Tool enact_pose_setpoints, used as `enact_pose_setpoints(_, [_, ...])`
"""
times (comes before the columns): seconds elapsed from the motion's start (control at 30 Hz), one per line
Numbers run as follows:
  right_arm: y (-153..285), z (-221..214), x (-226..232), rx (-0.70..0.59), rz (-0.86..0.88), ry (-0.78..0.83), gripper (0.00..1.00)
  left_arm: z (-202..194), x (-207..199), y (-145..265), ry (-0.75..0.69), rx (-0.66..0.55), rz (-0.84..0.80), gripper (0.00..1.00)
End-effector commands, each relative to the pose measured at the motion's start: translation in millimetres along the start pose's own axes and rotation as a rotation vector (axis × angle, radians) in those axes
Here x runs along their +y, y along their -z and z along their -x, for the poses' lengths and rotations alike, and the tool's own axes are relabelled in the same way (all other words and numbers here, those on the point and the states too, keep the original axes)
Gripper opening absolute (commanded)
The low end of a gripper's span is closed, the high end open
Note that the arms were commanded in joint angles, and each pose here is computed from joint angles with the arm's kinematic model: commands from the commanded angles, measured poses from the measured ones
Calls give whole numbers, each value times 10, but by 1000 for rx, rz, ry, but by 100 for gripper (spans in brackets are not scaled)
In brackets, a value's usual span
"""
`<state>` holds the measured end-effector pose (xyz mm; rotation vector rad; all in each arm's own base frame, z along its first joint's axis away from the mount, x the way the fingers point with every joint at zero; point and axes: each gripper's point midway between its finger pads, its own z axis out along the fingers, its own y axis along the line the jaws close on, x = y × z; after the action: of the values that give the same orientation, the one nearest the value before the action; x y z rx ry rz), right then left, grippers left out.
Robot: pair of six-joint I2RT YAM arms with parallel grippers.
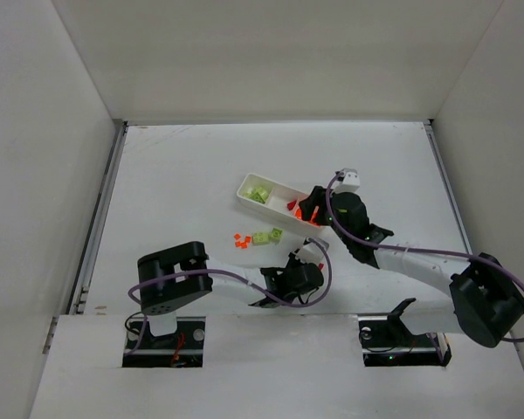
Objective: Sort the legos into containers by color
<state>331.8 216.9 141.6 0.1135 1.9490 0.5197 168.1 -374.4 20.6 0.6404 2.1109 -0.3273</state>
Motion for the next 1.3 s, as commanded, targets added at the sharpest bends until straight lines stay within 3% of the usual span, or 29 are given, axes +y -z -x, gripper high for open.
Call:
enact_pose_setpoints(0.0, [32, 202, 18, -77, 9, -41, 72, 71, 15, 51, -14, -30, 10, 16])
enact_pose_setpoints(0.2, [94, 303, -52, -126, -3, -70, 75, 127, 143, 323, 3, -86, 34, 14])
enact_pose_setpoints(0.43, [127, 369, -131, -151, -22, -89, 75, 561, 285, 701, 95, -200, 9, 14])
enact_pose_setpoints(0.53, [158, 416, -226, -172, -42, -122, 75, 834, 529, 792, 149, -273, 71, 16])
enact_pose_setpoints(0.7, [130, 400, -284, -170, -51, -141, 73, 1372, 1030, 580, 320, -332, 126, 19])
enact_pose_setpoints(0.87, [119, 378, -294, -165, -54, -139, 72, 1697, 1340, 120, 379, -289, 113, 18])
enact_pose_setpoints(1.1, [151, 407, -265, -174, -43, -142, 72, 1735, 1497, -403, 336, -193, 137, 18])
enact_pose_setpoints(1.27, [151, 413, -261, -175, -42, -143, 73, 1653, 1522, -539, 324, -146, 156, 18])
